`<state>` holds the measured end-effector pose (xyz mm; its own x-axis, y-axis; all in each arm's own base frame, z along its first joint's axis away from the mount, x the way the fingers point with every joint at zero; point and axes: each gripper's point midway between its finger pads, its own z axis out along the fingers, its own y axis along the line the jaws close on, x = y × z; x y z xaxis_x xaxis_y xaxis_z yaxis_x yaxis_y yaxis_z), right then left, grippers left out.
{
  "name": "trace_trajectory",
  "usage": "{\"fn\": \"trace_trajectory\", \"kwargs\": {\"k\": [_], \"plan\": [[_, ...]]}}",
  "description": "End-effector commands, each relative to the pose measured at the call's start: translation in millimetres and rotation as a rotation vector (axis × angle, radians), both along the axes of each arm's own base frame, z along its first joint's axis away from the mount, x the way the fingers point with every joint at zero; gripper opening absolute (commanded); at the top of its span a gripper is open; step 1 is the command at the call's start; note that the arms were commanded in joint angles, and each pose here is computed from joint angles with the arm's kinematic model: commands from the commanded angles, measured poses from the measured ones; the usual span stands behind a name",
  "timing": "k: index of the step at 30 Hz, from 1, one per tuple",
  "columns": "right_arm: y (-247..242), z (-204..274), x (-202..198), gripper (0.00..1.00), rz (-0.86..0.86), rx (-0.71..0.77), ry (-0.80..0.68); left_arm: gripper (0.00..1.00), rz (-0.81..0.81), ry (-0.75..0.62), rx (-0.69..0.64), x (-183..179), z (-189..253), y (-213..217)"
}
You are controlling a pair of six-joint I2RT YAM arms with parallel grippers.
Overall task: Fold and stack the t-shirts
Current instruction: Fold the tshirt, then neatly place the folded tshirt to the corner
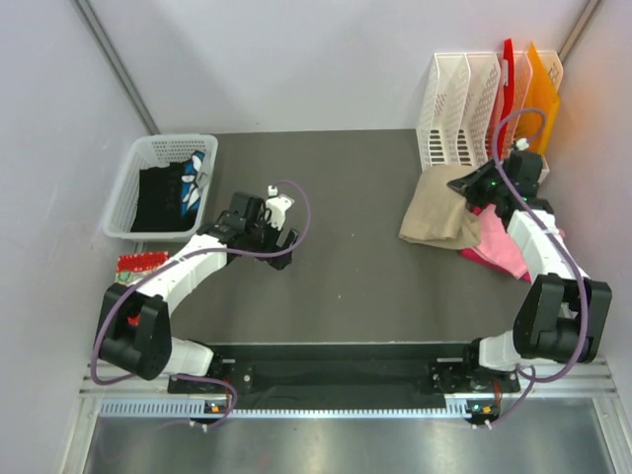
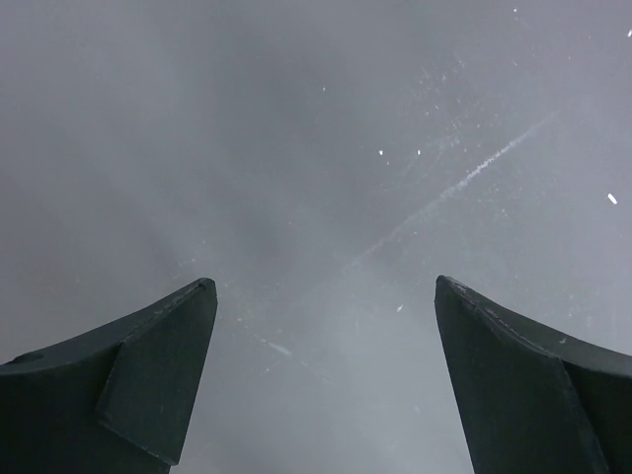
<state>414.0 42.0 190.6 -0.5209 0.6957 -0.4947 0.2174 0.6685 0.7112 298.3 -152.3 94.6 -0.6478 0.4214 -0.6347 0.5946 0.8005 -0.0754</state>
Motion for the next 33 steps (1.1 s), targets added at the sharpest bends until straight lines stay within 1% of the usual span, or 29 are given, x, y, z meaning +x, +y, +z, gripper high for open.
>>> {"fn": "trace_trajectory", "kwargs": {"k": [1, 5, 8, 14, 19, 23, 27, 28, 29, 31, 32, 33], "plan": [[-41.4, 49.6, -1.3, 0.00, -0.064, -0.028, -0.083, 0.96, -0.013, -0.057, -0.048, 13.4, 4.0, -5.2], [-85.1, 59.6, -4.8, 0.00, -0.150, -0.019, -0.091, 0.96, 0.007, -0.062, -0.068, 18.2, 6.6, -1.9], [-110.9, 53.4, -9.0, 0.00, -0.233, -0.006, -0.070, 0.96, 0.011, -0.068, -0.078, 19.1, 10.7, -0.5], [-147.3, 48.8, -18.1, 0.00, -0.363, -0.008, -0.055, 0.96, 0.011, -0.079, -0.085, 17.6, 12.0, 1.5], [-175.4, 60.9, -39.2, 0.00, -0.503, -0.050, -0.067, 0.96, 0.007, -0.060, -0.086, 16.5, 5.5, 1.2], [-194.3, 55.5, -55.4, 0.00, -0.613, -0.104, -0.014, 0.96, 0.004, -0.060, -0.091, 16.4, 7.0, 0.7], [-200.1, 27.4, -60.0, 0.00, -0.637, -0.112, 0.090, 0.96, 0.006, -0.073, -0.094, 17.0, 11.8, 1.3], [-201.1, 22.4, -61.4, 0.05, -0.643, -0.113, 0.110, 0.96, 0.006, -0.073, -0.094, 16.8, 12.5, 1.4], [-201.9, 16.4, -62.2, 0.22, -0.646, -0.113, 0.133, 0.96, 0.008, -0.075, -0.095, 17.1, 13.0, 1.8], [-202.8, 3.8, -65.0, 0.41, -0.648, -0.111, 0.189, 0.96, 0.010, -0.080, -0.094, 17.4, 14.7, 2.3], [-204.6, 1.2, -66.6, 0.61, -0.658, -0.117, 0.201, 0.96, 0.011, -0.080, -0.093, 17.6, 15.1, 2.5], [-205.9, -0.4, -68.6, 0.69, -0.667, -0.123, 0.211, 0.96, 0.006, -0.081, -0.096, 17.2, 16.7, 1.9]]}}
